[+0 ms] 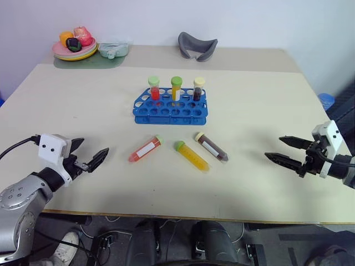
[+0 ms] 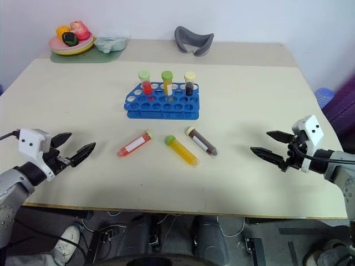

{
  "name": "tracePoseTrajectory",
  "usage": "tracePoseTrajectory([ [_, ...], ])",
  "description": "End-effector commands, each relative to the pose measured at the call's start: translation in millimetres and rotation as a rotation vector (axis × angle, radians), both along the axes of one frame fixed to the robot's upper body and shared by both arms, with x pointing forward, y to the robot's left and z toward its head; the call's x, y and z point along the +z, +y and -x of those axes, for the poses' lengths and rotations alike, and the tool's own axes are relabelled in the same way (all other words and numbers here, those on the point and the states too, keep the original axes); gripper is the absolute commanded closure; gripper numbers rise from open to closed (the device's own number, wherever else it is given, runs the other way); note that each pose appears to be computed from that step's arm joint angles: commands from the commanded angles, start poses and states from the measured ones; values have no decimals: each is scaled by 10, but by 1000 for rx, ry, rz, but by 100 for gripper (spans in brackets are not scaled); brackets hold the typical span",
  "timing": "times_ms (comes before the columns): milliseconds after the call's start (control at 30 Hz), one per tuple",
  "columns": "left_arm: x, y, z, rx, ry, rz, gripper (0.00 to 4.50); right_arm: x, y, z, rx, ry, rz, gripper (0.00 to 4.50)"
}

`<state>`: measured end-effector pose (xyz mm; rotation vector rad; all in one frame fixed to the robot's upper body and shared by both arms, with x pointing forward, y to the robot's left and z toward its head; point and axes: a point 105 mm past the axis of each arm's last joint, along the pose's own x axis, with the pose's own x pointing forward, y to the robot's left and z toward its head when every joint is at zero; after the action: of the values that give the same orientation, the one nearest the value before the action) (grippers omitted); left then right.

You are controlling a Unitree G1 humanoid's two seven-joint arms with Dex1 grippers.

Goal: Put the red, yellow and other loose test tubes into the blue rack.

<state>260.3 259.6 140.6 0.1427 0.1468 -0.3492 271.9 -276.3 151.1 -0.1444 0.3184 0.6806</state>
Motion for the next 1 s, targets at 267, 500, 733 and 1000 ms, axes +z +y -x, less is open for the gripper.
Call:
tracePoseTrajectory([
  [267, 151, -15, -37, 5, -64, -15, 4, 173, 104, -79, 21, -69, 13, 0],
  [500, 122, -66, -37, -13, -64, 2, 4, 174, 58, -99, -36, -54, 25, 0],
  [733, 126, -220, -79, -97, -70, 14, 4, 387, 48, -191, -81, -113, 73, 0],
  [1000, 232, -948, -23, -489, -97, -8, 4, 562, 475, -157, -37, -96, 172, 0],
])
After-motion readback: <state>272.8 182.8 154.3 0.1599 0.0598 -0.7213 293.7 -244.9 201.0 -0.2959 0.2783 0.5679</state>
